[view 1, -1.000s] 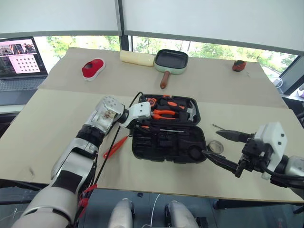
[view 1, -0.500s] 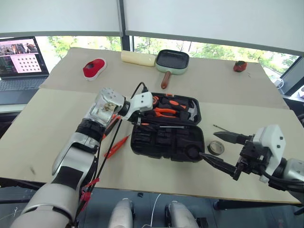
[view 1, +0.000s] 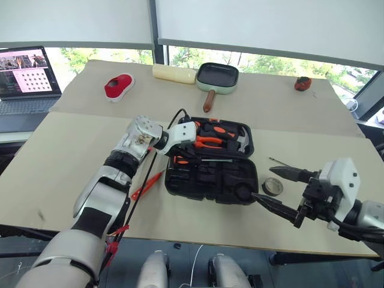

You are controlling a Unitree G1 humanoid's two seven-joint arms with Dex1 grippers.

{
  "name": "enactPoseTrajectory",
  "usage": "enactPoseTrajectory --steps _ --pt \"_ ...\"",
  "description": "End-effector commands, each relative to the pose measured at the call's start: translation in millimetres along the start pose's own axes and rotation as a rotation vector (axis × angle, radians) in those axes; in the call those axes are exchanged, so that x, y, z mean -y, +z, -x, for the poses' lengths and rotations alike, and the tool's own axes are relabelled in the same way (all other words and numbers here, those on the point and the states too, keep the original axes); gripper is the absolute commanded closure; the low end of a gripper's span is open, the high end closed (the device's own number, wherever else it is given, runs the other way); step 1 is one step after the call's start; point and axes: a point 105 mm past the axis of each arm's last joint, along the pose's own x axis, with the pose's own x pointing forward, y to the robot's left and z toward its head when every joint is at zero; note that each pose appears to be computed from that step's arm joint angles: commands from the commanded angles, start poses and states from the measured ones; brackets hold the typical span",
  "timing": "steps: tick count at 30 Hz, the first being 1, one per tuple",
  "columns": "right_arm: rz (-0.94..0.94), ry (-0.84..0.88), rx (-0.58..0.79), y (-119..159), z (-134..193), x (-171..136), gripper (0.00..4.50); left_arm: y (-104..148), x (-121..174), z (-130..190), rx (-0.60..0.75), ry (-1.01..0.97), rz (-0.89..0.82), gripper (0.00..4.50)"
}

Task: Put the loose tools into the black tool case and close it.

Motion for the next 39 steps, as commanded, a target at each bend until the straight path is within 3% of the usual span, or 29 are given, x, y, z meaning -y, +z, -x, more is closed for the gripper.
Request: enactPoseTrajectory --steps 1,6,11,17,20,22,26,31,32,39 --pt "0.028 -0.014 0.030 6 0 2 0.00 -9 6 -9 -0.065 -0.030 -0.048 4.45" --pt "0.025 -0.018 0.027 4 -1 2 0.00 -14 5 -19 -0.102 -0.013 -0.082 4.45" --pt "0.026 -0.057 -0.009 -6 1 6 0.00 -2 1 -20 -0.049 -0.003 -0.081 4.45" --pt "-0.005 -0.223 -0.087 -27 29 27 0.00 48 -15 12 0.254 0.004 0.047 4.45" --pt "-0.050 -0.344 -0.169 -43 67 42 0.00 73 -11 50 0.452 -0.046 0.102 3.85" --pt "-0.082 -0.409 -0.235 -55 94 50 0.00 81 1 71 0.520 -0.091 0.122 2.98" --pt "-0.080 -0.479 -0.357 -74 128 65 0.00 85 32 89 0.542 -0.187 0.143 1.82" --pt "-0.005 -0.520 -0.429 -84 133 101 0.00 81 66 83 0.493 -0.253 0.131 0.27" --pt "0.016 -0.511 -0.438 -85 129 110 0.00 81 71 81 0.480 -0.261 0.126 0.11" --pt "0.146 -0.391 -0.556 -107 94 159 0.00 86 94 81 0.457 -0.319 0.100 0.11"
